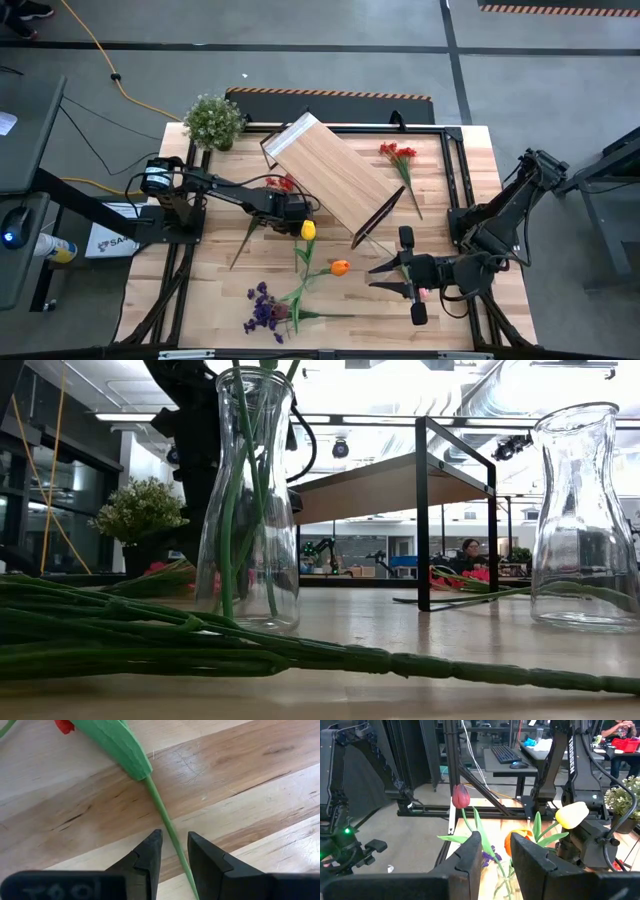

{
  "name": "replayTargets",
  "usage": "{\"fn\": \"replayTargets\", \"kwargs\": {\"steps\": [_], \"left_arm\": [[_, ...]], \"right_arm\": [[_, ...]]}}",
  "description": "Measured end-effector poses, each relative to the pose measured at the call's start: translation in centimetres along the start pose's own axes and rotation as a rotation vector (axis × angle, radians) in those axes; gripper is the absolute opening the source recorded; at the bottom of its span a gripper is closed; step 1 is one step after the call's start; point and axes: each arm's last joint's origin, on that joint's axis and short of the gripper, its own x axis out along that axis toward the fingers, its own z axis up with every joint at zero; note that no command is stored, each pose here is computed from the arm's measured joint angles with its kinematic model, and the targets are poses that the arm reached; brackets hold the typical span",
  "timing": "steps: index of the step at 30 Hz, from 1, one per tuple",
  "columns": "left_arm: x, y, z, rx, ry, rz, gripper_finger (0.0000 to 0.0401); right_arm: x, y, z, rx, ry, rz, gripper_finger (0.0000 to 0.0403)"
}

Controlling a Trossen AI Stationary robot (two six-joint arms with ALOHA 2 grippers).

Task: Pick and place flowers into a vace then onto a shelf
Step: Put the red tulip into the left transparent vase

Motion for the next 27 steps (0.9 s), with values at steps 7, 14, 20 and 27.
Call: {"fn": "replayTargets", "kwargs": {"steps": [7, 14, 20, 27], "left_arm": [[-0.08, 0.13, -0.02, -0.047, 0.003, 0.022, 0.0128], [-0.08, 0.31, -0.04, -0.047, 0.004, 0.041, 0.0063], [-0.08, 0.31, -0.04, -0.048, 0.004, 0.041, 0.0021], [-0.08, 0.33, -0.01, -0.078, -0.008, 0.045, 0.0025]], "right_arm": [[0.00, 0.01, 0.07, 0.005, -0.006, 0.001, 0.0094], [0.00, 0.03, 0.13, 0.009, -0.011, 0.003, 0.0094], [0.00, 0.03, 0.13, 0.009, -0.011, 0.003, 0.0094], [0.00, 0.03, 0.13, 0.010, -0.011, 0.003, 0.0094]]}}
